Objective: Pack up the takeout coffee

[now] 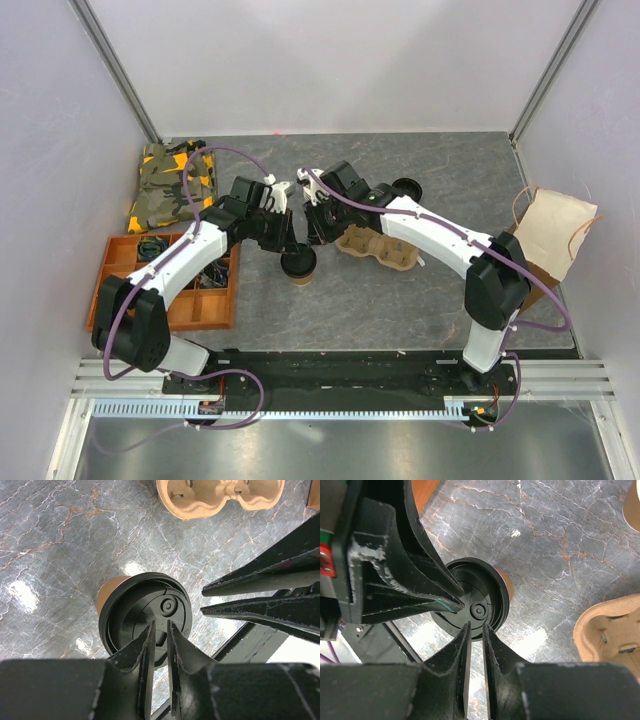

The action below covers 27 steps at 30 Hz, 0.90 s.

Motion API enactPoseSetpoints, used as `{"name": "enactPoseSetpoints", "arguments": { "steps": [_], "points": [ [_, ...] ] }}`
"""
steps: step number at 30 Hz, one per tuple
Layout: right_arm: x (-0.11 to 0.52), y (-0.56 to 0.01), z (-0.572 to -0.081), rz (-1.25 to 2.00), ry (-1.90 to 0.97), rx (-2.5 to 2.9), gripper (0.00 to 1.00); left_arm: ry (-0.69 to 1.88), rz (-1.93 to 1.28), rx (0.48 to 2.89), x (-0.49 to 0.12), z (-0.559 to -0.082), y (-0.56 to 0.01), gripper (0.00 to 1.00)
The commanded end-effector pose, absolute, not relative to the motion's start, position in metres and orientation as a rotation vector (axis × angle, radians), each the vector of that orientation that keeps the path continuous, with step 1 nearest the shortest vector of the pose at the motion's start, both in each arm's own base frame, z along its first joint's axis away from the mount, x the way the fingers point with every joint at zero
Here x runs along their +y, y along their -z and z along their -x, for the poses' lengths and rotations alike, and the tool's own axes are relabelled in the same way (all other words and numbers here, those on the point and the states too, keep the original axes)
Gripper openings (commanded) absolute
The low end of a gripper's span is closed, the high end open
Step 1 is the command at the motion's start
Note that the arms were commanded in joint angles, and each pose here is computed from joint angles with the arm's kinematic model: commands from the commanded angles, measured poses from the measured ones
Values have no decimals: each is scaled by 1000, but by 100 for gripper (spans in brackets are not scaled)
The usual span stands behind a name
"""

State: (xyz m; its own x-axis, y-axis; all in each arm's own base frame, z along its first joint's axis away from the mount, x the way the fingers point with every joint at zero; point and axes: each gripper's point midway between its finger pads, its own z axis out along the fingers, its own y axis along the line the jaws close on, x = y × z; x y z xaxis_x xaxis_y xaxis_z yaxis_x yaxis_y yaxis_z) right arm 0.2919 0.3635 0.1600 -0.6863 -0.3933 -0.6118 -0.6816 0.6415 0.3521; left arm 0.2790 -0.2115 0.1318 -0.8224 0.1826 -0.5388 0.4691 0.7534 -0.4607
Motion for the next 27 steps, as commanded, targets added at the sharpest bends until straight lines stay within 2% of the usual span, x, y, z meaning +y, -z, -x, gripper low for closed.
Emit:
{"name": "enactPoseSetpoints", "arguments": {
  "steps": [1, 7, 11, 16, 20, 27],
  "points": [
    [369, -174, -296, 767, -847, 2343, 22, 855, -465, 2492, -215, -280, -130, 21],
    [363, -176, -286, 675, -953, 2345, 22, 919, -420, 2451, -215, -285, -143, 19],
    [361, -168, -276, 650, -1001, 2376, 22, 1024, -426, 2326, -223, -289, -176, 18],
    [358, -160, -275, 609, -989, 2410, 24, 943, -443, 2241, -219, -300, -201, 18],
    [358, -149, -271, 564, -996, 2461, 27, 807, -442, 2284, -208, -305, -187, 18],
    [356, -134, -270, 521, -983, 2515, 29, 733, -515, 2352, -208, -300, -162, 18]
  ]
}}
